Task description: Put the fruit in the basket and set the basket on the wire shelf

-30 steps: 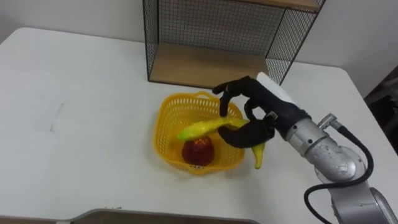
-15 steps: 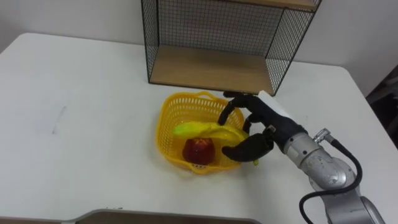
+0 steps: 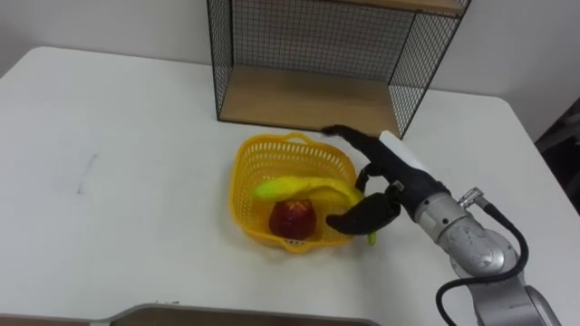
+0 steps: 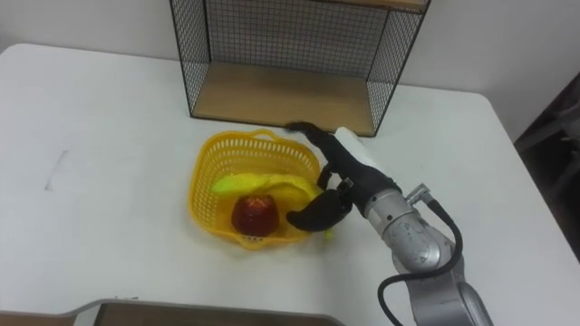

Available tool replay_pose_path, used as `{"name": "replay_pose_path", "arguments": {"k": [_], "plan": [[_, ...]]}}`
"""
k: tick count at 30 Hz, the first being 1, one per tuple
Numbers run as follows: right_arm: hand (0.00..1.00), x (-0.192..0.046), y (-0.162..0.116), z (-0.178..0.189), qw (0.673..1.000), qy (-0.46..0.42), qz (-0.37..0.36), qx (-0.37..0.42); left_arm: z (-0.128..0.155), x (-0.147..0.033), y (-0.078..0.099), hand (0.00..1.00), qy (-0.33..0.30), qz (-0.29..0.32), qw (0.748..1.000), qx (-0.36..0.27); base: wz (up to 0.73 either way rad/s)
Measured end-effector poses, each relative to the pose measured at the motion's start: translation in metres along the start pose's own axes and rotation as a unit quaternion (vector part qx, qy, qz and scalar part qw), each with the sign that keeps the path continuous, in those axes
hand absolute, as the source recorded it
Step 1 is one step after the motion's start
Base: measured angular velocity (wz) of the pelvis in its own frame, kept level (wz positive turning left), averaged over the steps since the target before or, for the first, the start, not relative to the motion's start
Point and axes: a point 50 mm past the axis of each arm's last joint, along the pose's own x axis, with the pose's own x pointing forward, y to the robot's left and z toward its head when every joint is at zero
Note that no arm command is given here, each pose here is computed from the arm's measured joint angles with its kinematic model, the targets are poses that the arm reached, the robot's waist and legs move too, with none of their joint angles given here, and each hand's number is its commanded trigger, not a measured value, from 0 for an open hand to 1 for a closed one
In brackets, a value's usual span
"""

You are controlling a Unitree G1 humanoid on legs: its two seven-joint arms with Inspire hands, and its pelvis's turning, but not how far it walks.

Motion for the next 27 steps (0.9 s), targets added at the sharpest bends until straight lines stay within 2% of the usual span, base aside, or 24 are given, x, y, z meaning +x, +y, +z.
{"name": "replay_pose_path", "arguments": {"k": [5,20,27], "plan": [[0.0,0.0,0.0,0.0,1.0,-0.002,0.0,0.005,0.0,0.0,0.001,0.0,-0.001,0.003,1.0,0.0,0.0],[0.0,-0.001,-0.003,0.004,0.995,-0.039,-0.009,0.097,-0.003,0.0,0.001,0.0,0.003,0.012,1.0,-0.001,-0.01],[0.0,-0.009,-0.032,0.021,0.982,-0.102,-0.069,0.142,-0.004,0.0,-0.002,0.0,0.006,0.004,1.0,-0.007,0.0]]}}
